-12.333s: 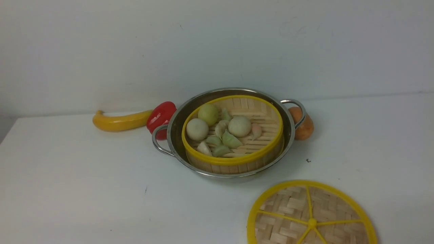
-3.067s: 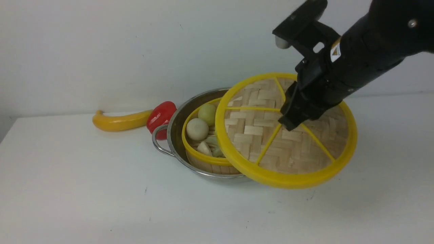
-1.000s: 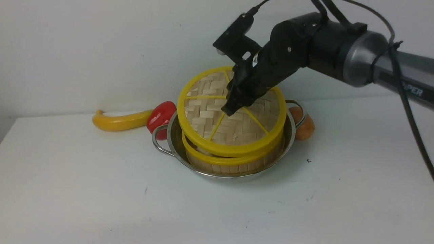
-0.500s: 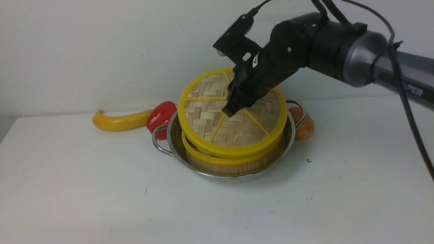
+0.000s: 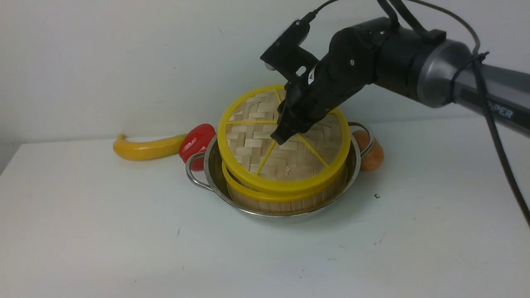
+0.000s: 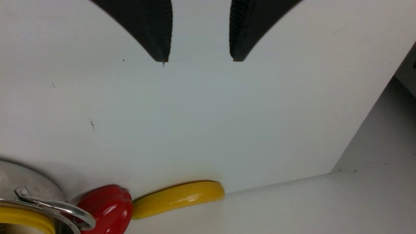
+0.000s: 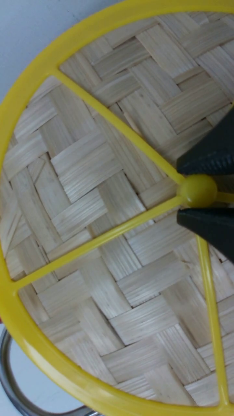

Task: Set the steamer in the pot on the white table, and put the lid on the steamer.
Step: 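Place the bamboo steamer lid onto the steamer basket in the pot with the right gripper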

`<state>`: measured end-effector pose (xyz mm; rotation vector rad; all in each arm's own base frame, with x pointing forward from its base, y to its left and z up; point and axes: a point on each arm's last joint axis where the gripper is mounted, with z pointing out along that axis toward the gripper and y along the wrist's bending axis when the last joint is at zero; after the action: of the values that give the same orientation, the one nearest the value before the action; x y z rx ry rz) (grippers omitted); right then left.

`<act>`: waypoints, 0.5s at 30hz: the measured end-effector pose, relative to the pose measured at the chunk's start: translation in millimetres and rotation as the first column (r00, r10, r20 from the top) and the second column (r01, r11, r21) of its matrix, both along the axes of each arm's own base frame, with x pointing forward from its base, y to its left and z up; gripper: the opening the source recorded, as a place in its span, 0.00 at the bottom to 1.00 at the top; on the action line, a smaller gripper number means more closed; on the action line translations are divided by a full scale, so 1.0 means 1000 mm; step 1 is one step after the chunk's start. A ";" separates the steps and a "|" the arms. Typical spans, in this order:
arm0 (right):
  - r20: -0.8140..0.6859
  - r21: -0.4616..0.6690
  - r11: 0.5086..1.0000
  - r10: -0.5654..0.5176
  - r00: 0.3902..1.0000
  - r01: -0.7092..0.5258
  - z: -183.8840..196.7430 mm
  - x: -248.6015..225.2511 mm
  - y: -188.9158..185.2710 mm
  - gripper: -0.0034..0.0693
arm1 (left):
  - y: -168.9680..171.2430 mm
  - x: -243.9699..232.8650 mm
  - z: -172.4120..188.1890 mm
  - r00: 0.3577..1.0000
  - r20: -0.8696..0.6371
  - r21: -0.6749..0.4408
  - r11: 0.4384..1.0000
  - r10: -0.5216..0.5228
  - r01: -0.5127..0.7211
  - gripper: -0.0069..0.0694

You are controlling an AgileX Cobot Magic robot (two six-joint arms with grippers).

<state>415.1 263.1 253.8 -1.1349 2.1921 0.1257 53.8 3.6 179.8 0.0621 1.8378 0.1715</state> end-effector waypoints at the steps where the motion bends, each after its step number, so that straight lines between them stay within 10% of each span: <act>1: -0.005 0.000 1.000 0.000 1.000 0.000 -0.002 0.000 0.000 0.24 | 0.000 0.000 0.000 1.000 0.000 0.000 1.000 0.000 0.000 0.41; 15: -0.008 0.018 1.000 -0.006 1.000 0.006 -0.005 0.002 0.002 0.24 | 0.000 0.000 0.000 1.000 0.000 0.000 1.000 0.000 0.000 0.41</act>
<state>416.9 265.5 248.5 -1.1197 2.1966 0.1474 53.8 3.6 179.8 0.0621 1.8378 0.1715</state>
